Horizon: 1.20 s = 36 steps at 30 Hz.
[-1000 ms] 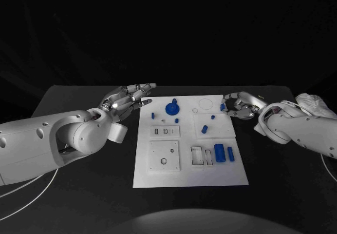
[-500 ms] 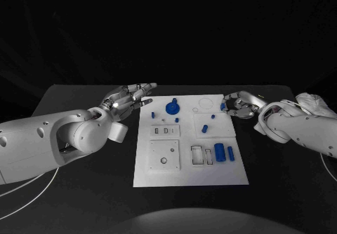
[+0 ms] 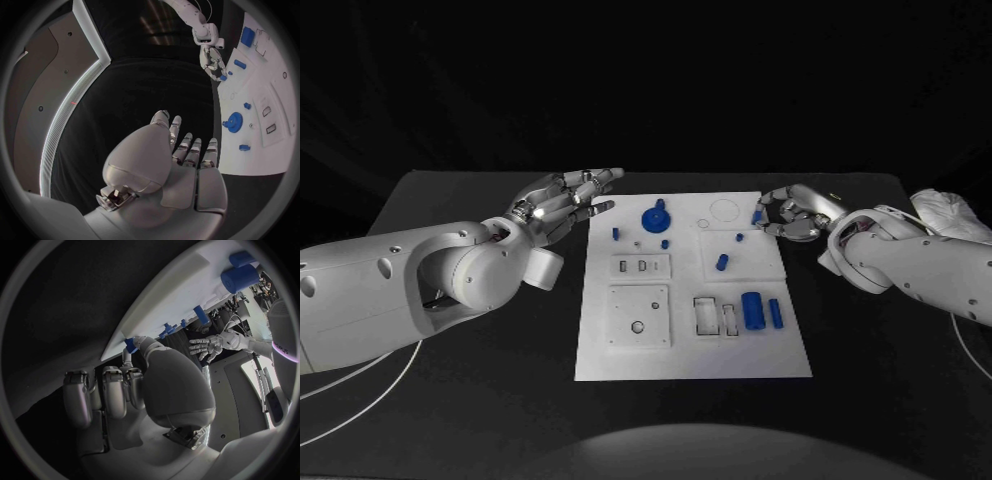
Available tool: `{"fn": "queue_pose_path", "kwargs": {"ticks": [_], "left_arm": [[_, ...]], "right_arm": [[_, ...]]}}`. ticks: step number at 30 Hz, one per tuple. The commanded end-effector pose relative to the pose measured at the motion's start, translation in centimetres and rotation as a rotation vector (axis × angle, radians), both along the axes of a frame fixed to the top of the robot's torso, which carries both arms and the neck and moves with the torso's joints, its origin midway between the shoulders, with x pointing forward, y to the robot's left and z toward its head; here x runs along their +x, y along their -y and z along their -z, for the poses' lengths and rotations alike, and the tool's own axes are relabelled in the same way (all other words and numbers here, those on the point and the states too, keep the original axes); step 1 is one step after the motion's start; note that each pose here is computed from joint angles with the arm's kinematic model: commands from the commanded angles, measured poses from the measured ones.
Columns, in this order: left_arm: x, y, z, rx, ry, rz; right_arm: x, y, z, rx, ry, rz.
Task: Assemble the parts on the task board
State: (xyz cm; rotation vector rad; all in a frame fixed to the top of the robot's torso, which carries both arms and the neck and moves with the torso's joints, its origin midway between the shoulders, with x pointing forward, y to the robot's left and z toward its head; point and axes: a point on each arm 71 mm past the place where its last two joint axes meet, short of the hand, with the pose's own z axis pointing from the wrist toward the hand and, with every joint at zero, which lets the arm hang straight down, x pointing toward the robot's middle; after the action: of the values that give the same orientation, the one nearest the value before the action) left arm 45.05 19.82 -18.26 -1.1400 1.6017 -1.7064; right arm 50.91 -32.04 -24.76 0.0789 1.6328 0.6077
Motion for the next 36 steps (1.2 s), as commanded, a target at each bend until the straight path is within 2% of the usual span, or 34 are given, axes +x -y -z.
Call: {"fn": "queue_pose_path", "kwargs": {"ticks": [1, 6, 12, 16, 20, 26, 31, 36], "left_arm": [[-0.09, 0.2, -0.1, -0.01, 0.005, 0.018], [-0.08, 0.1, -0.07, -0.01, 0.005, 0.016], [-0.09, 0.0, -0.04, -0.008, 0.004, 0.012], [-0.09, -0.1, -0.02, -0.006, 0.002, 0.01], [-0.05, 0.0, 0.01, -0.004, 0.0, 0.01], [0.06, 0.3, 0.06, -0.003, -0.002, 0.017], [0.06, 0.5, 0.1, -0.002, -0.006, 0.022], [0.06, 0.5, 0.12, 0.001, -0.009, 0.022]], "right_arm": [[-0.2, -0.1, -0.3, 0.044, 0.075, -0.006], [-0.2, 0.0, -0.5, 0.08, 0.102, 0.016], [-0.4, -0.4, -0.9, 0.11, 0.102, 0.017], [-0.8, -1.6, -1.8, 0.125, 0.073, -0.016], [-1.1, -4.0, -3.3, 0.123, 0.038, -0.082], [-1.4, -7.9, -4.7, 0.112, -0.045, -0.181], [-2.3, -11.8, -4.5, 0.073, -0.172, -0.284], [-3.0, -14.6, -4.0, 0.009, -0.256, -0.363]]}}
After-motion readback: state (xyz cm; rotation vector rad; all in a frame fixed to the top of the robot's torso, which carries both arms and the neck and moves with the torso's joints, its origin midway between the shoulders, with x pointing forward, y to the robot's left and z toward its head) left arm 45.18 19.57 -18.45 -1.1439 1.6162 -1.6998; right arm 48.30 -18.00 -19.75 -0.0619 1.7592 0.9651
